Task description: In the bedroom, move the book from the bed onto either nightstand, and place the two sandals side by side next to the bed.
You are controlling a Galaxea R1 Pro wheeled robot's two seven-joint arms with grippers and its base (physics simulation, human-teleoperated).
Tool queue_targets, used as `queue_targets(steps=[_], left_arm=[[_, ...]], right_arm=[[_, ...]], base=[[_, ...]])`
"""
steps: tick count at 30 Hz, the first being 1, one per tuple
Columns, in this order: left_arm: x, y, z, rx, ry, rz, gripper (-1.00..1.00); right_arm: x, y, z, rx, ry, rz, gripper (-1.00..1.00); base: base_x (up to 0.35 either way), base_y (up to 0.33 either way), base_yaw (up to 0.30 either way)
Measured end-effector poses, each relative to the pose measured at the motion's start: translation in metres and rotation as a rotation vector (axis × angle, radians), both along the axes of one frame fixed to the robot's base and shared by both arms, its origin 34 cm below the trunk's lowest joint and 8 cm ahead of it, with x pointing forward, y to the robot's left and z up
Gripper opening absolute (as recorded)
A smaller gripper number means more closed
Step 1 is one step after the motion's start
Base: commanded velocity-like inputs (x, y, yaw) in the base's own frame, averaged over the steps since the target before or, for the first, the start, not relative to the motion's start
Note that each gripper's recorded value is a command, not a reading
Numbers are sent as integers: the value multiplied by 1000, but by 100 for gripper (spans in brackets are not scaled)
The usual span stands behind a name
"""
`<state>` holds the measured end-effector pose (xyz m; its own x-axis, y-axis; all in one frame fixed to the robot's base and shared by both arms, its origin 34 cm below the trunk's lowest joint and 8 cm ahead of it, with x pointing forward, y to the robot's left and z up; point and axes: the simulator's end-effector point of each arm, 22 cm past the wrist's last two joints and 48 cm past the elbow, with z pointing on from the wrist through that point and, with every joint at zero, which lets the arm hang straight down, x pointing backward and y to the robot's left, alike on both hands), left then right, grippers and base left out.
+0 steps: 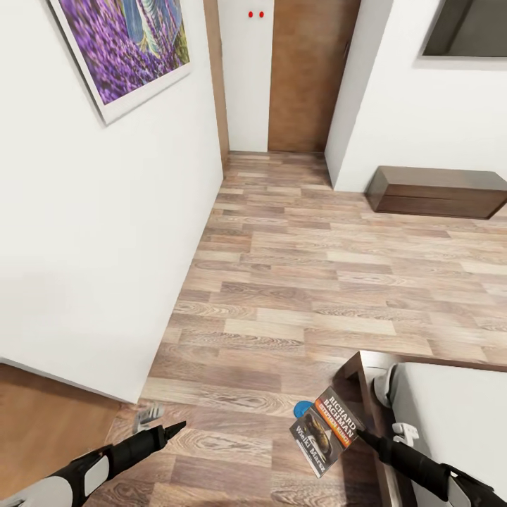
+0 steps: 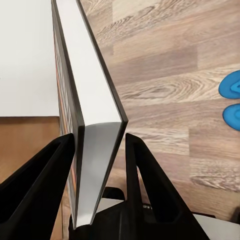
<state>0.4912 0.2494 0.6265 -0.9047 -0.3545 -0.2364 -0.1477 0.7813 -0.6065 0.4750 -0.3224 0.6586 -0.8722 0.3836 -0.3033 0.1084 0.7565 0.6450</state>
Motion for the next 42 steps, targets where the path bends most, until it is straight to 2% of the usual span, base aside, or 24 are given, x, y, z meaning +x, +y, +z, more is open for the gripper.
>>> queue_targets(steps=[20,27,42], left_arm=[[-1,-1,0,-1,1,0,100],[0,-1,0,-1,0,-2,100],[0,-2,0,-2,1,-2,100]], right_arm=[[0,0,0,2,2,-1,-100],[-1,0,0,2,4,-1,-100],[0,0,0,1,2,-2,-100]], base=[[0,1,197],[0,146,30],[0,9,1]])
